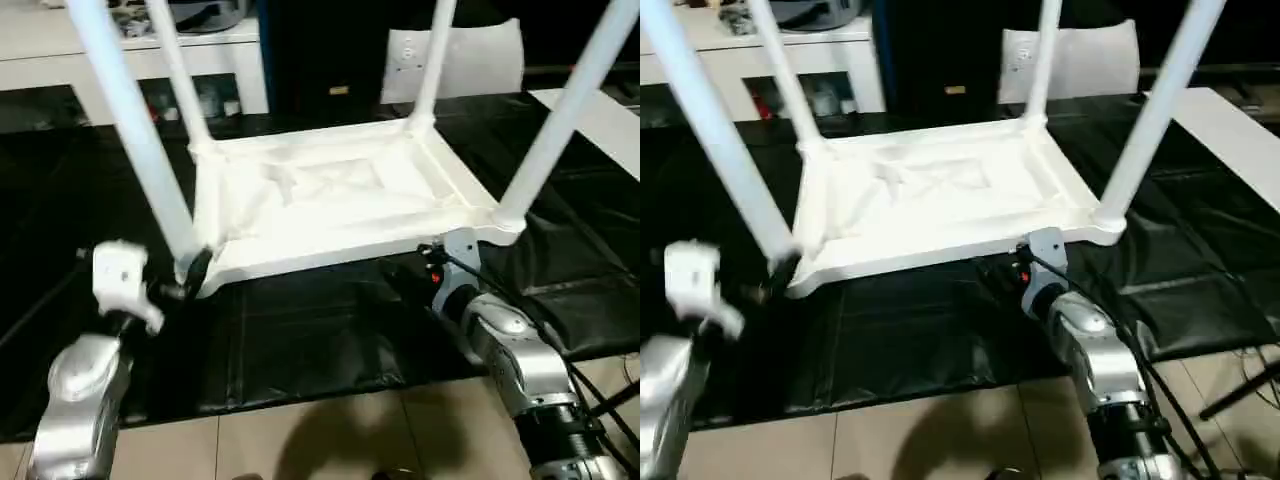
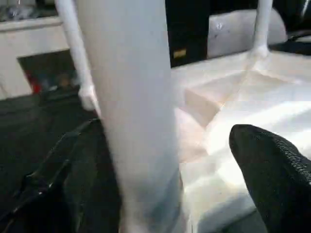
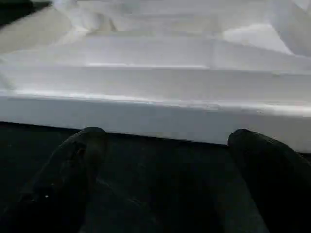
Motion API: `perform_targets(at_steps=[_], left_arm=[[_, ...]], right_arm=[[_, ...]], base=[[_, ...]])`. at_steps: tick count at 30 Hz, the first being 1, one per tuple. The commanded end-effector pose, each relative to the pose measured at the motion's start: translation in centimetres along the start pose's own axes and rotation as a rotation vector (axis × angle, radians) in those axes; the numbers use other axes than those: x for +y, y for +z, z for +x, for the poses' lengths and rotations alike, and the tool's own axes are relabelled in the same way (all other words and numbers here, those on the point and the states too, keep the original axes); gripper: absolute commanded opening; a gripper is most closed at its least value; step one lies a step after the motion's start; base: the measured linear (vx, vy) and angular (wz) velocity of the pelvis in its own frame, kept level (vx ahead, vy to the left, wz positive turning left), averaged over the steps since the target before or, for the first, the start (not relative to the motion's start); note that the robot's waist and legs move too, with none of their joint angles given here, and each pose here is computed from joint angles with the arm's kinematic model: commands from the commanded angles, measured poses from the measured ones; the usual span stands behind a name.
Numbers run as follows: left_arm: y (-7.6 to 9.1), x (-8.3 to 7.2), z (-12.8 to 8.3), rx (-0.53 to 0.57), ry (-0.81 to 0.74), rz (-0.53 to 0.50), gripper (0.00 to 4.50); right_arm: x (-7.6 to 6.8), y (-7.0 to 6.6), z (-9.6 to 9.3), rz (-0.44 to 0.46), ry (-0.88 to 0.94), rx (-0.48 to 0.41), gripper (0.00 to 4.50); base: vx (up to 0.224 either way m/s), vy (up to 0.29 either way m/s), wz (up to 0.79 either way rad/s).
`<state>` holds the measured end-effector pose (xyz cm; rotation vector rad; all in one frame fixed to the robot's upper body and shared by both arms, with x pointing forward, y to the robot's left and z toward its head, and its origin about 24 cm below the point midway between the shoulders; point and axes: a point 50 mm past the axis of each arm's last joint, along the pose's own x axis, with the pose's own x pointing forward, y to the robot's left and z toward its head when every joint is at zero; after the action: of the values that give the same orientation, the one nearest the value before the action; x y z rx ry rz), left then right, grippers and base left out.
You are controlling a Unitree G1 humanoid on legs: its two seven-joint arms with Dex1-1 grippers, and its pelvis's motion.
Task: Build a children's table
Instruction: Rotate table base
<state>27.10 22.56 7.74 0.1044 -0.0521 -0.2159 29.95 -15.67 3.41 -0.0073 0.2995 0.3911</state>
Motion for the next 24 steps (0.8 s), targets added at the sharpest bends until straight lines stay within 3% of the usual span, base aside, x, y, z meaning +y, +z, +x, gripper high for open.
perform_targets(at_steps=[1,6,11,17,19,24], left_arm=[[0.4,-0.1,0.8,0.005,-0.033,0.002,4.41],[1.5,-1.1,2.6,-0.029,-0.164,-0.12,4.41],[1.6,-1.9,2.7,-0.033,-0.32,-0.169,4.41],[1.9,-2.9,1.3,0.0,-0.584,-0.245,4.41],[2.1,-3.9,0.3,0.018,-0.688,-0.306,4.41],[1.8,-5.8,-1.2,0.072,-0.81,-0.344,4.41]], right_arm=[[0.1,-0.3,0.0,-0.021,-0.032,0.033,4.5],[-1.1,-1.1,0.3,-0.034,-0.135,0.101,4.5],[-1.5,-1.4,1.2,-0.003,-0.154,0.13,4.5],[-0.6,-0.8,3.5,-0.012,-0.106,0.142,4.5],[0.1,-0.5,4.1,-0.016,-0.076,0.138,4.5],[1.3,-0.2,4.9,-0.041,-0.011,0.131,4.5]], base=[[0.0,0.0,0.0],[0.0,0.0,0.0],[0.0,0.0,0.0],[0.0,0.0,0.0],[0.0,0.0,0.0],[0.0,0.0,0.0]])
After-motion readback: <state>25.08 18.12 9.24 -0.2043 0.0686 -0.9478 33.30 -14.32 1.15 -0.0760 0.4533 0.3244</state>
